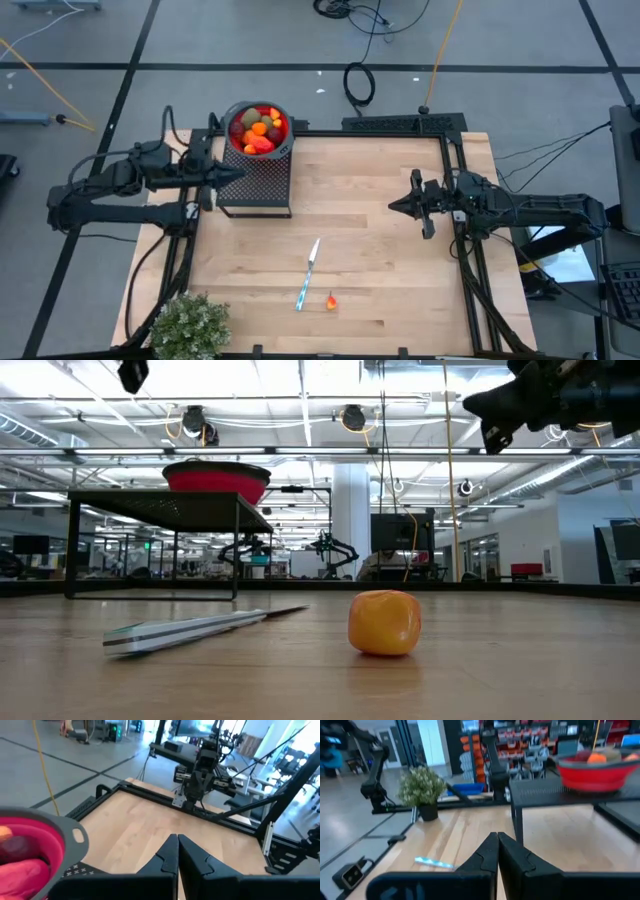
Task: Pick & Place Fruit
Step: Put the orange pear into the red strainer bowl on the shelf
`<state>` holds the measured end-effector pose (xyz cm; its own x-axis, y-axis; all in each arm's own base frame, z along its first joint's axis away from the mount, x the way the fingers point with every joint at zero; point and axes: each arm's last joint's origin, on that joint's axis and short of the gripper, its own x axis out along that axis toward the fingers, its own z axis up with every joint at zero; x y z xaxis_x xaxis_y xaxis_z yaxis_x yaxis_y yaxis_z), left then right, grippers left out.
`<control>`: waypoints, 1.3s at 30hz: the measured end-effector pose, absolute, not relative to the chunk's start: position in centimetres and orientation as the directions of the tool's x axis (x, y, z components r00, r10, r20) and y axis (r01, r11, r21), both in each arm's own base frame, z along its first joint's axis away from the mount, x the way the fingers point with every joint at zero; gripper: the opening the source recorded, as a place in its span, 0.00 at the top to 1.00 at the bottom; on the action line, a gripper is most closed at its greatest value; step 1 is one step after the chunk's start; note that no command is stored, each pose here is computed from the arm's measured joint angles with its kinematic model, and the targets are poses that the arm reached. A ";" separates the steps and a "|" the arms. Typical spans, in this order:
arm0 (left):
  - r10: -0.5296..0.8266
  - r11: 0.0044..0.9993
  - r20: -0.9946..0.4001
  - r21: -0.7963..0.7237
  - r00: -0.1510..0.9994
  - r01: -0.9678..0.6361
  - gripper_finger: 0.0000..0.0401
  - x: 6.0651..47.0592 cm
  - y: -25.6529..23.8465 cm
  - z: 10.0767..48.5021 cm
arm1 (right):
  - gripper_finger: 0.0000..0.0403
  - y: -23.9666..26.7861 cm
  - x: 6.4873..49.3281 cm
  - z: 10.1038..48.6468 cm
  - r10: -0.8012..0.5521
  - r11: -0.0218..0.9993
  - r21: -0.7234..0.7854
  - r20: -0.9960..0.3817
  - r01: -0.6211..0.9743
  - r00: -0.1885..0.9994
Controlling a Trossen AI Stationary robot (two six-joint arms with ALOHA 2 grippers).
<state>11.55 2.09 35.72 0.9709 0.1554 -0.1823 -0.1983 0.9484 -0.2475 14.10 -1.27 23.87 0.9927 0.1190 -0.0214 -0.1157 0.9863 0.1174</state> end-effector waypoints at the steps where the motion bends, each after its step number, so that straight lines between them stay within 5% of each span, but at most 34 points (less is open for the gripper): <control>1: 0.156 0.949 -0.171 -0.247 0.973 -0.196 0.99 11.2 2.0 35.5 | 1.00 -1.3 14.3 24.0 0.119 0.987 0.114 -0.009 -0.117 0.993; 22: 0.158 0.964 -0.029 -0.213 0.987 -0.161 0.99 5.0 0.9 32.2 | 1.00 0.3 20.1 27.5 0.142 0.989 0.043 -0.040 -0.141 0.989; 39: 0.149 0.967 0.013 -0.212 0.989 -0.143 1.00 2.9 0.4 29.0 | 1.00 3.9 26.1 32.2 0.198 0.975 -0.059 -0.215 -0.215 0.956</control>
<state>2.93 0.44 29.04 0.9888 0.1488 0.0132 -0.1427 0.9667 -0.2123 26.06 3.91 32.16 0.9564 0.1979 -0.2150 -0.2150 0.9748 -0.0588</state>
